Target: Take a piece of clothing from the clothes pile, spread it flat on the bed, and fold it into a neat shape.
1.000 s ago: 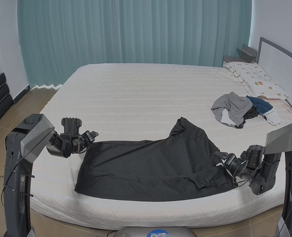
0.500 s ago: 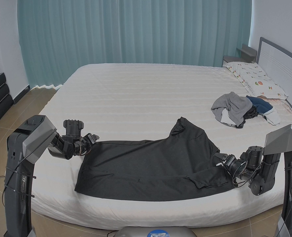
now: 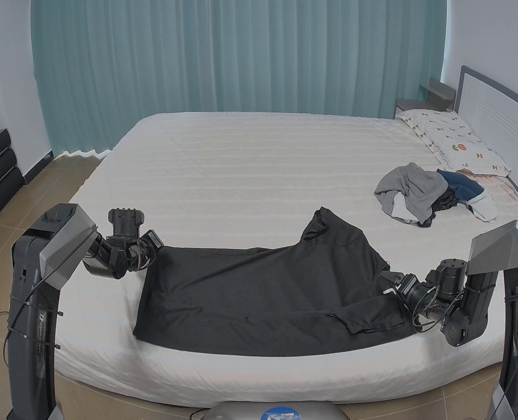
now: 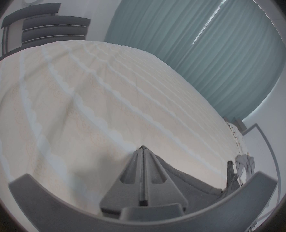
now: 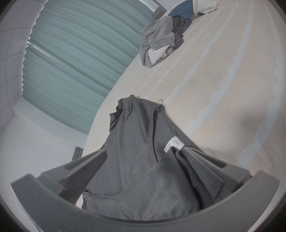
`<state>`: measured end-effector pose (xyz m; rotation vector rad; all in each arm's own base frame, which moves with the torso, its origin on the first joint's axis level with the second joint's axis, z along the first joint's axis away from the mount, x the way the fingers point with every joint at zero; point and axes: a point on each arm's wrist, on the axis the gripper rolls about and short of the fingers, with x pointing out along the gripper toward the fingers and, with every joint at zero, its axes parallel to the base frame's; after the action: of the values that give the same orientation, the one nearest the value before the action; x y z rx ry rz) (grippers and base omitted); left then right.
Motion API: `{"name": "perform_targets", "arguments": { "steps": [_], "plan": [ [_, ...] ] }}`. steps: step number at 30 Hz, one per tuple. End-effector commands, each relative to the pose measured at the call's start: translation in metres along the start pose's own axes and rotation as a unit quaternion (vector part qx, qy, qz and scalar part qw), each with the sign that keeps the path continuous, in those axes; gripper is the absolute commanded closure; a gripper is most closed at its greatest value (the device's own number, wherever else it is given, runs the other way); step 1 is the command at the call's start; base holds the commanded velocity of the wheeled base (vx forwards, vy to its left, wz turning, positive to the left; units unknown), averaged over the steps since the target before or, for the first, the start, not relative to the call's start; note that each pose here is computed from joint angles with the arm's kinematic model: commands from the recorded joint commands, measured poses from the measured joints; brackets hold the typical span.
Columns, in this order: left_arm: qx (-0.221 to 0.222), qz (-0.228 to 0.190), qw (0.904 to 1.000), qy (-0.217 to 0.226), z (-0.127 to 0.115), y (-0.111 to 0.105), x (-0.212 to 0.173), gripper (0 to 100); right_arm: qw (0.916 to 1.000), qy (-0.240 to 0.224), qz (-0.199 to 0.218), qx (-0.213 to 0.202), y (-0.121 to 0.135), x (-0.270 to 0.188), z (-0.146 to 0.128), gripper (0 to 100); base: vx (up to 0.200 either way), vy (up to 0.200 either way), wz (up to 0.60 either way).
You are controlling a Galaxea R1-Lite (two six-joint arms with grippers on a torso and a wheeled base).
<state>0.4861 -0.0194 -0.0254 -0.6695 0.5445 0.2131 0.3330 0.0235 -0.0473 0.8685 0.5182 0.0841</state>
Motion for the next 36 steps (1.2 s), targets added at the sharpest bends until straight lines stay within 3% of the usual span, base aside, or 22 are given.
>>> {"name": "perform_targets", "arguments": {
  "steps": [1,8,16,26,30,36],
  "plan": [
    [-0.006,-0.001,1.0000,-0.005,0.002,-0.001,0.000,100,1.0000,-0.002,0.001,-0.001,0.001,0.000,0.000,0,0.000,0.000,0.00],
    [-0.041,0.005,0.9990,-0.017,0.008,-0.001,-0.002,100,0.9997,-0.016,0.018,-0.011,0.011,0.008,0.007,0,0.000,0.000,0.00],
    [-0.044,0.024,0.9985,-0.023,0.005,0.004,-0.003,100,0.9995,-0.024,0.014,-0.013,0.029,0.024,0.028,0,0.000,0.000,0.00],
    [-0.072,0.025,0.9967,-0.025,0.004,0.003,-0.003,100,0.9963,-0.040,-0.015,-0.075,0.052,0.084,0.069,0,0.000,0.000,0.00],
    [-0.074,0.027,0.9966,-0.024,0.003,0.005,-0.002,100,0.9926,-0.018,-0.037,-0.114,0.048,0.109,0.076,0,0.000,0.000,0.00],
    [-0.075,0.031,0.9965,-0.021,0.002,0.008,-0.003,100,0.9892,0.006,-0.050,-0.138,0.056,0.137,0.083,0,0.000,0.000,0.00]
  ]
}}
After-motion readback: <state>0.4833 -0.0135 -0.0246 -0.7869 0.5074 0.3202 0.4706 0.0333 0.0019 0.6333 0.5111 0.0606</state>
